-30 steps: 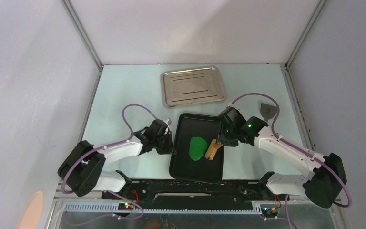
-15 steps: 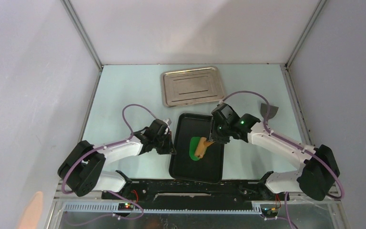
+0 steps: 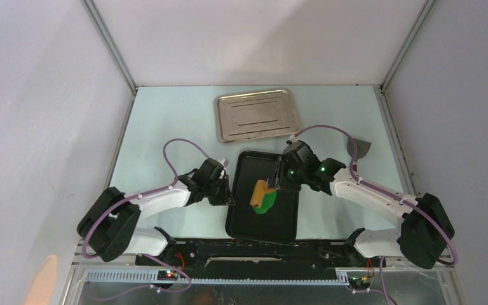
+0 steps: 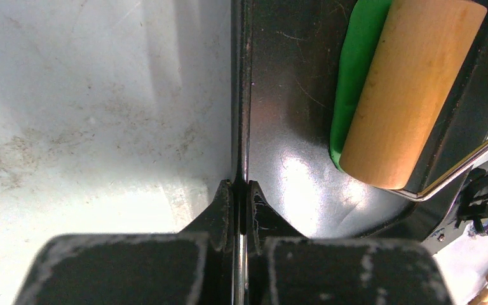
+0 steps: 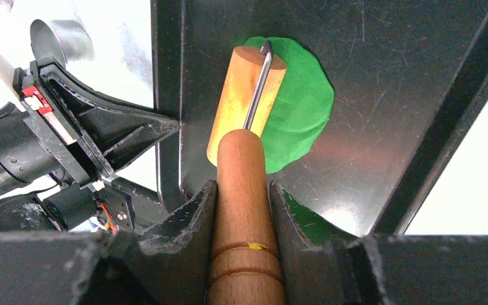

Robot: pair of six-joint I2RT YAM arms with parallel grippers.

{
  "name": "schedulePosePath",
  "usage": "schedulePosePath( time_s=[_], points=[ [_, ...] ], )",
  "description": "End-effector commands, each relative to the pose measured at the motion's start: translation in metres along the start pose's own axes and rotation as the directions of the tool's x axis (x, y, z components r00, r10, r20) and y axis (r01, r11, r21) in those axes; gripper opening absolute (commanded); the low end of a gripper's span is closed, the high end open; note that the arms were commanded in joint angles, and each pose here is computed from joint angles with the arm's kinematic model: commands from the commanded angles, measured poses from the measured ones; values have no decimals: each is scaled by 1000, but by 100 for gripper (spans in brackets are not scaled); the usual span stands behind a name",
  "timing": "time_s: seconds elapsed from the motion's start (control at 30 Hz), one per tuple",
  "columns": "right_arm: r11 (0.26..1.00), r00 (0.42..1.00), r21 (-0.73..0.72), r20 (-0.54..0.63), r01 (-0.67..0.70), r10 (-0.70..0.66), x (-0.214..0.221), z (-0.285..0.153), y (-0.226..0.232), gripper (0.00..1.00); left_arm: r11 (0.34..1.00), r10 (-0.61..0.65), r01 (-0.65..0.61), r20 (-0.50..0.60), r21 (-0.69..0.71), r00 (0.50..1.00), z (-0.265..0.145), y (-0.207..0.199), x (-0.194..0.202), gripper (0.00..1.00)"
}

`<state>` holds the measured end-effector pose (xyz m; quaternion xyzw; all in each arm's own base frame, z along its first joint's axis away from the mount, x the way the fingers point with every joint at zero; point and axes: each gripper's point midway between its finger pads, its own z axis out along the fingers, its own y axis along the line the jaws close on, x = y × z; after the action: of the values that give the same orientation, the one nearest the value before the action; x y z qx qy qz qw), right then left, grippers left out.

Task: Roll out the dumpling wrappers from the dough
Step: Flatten out the dough on the work surface.

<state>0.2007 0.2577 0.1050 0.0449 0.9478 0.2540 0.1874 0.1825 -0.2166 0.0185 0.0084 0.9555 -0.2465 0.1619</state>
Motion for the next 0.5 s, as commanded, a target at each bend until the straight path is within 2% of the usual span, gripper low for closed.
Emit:
schedulePosePath(
  time_s=[0.0,0.2,0.3,0.47],
  points=[
    [975,992,222,-128,15,14,39,-11,-69,0,999,15,-16,29,35,999,-5,-13,-14,0],
    [969,990,248,-140,17,19,50,-19,-85,0,999,26,-26,14,41,1000,-4,-14,-13,0],
    [976,995,215,-95,34,-14,43,-6,-74,0,999,25,-25,15,43,1000,-3,-16,-14,0],
    [952,996,295,-22,86,-83,30,15,-80,0,999,23,-24,9,43,1000,-4,-17,-14,0]
  ],
)
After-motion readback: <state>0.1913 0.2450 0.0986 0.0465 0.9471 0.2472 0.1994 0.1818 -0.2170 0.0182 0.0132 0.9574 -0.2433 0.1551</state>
